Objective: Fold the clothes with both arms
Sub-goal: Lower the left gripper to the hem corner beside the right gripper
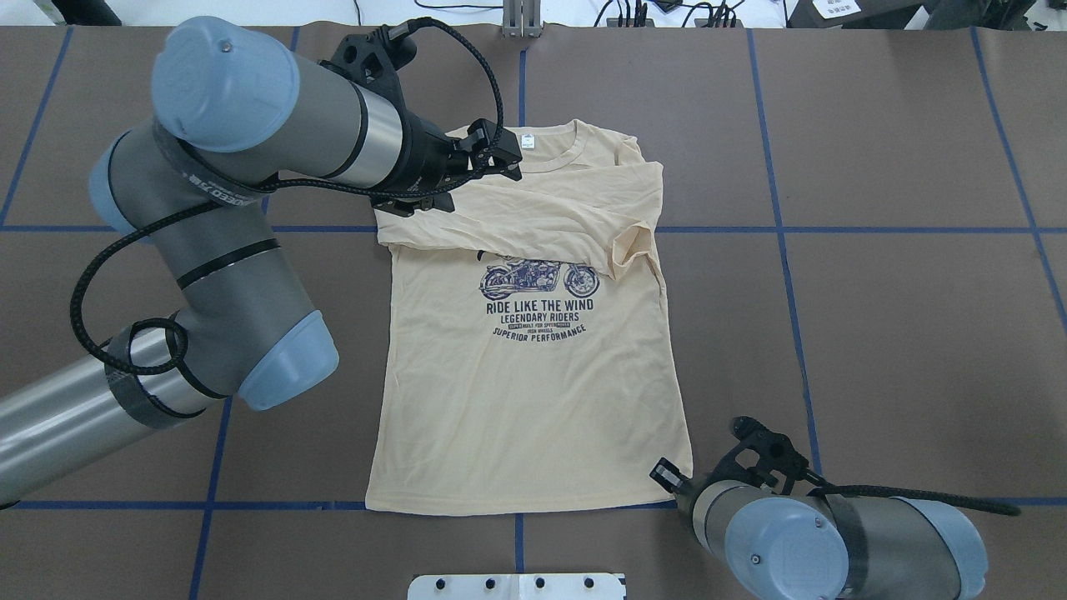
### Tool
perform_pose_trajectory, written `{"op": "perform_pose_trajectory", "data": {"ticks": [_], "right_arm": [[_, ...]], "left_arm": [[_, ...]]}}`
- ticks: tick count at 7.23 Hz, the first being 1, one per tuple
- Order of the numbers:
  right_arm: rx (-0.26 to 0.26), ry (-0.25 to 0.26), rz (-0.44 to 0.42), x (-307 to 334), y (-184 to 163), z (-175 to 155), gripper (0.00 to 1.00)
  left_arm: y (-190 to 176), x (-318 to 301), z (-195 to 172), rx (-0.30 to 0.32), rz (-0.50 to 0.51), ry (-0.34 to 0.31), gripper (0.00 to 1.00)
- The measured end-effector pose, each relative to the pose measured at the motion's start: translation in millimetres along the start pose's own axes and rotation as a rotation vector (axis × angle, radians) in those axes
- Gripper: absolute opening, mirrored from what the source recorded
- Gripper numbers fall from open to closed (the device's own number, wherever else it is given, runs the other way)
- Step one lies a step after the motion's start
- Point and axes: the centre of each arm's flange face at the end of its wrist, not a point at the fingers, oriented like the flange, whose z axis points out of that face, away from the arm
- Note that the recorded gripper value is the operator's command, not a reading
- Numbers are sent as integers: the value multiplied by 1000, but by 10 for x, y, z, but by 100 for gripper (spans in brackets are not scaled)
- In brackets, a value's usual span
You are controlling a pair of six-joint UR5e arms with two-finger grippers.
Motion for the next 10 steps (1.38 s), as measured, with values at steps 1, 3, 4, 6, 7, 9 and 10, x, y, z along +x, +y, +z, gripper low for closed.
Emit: {"op": "perform_pose_trajectory", "data": {"ticks": [1,3,4,6,7,9,10], "right_arm": [[-3,0,2,-16,-4,-87,0],[-18,11,5,-82,-18,-431,0],[-24,14,6,-100,-19,-502,0],[-27,18,6,-107,-14,-530,0],[-27,18,6,-109,-11,-531,0],[-27,22,5,-104,-10,-519,0],[-24,25,5,-97,-11,-500,0]], "left_arm": [[14,-124,29,-3,-12,-24,92],[283,-534,62,-32,-73,-89,89],[651,-749,148,-55,-108,-130,85],[1671,-1320,311,-91,-130,-230,79],[2119,-1573,339,-122,-143,-275,77],[2592,-1840,403,-152,-196,-334,76],[2654,-1904,460,-152,-206,-351,76]]}}
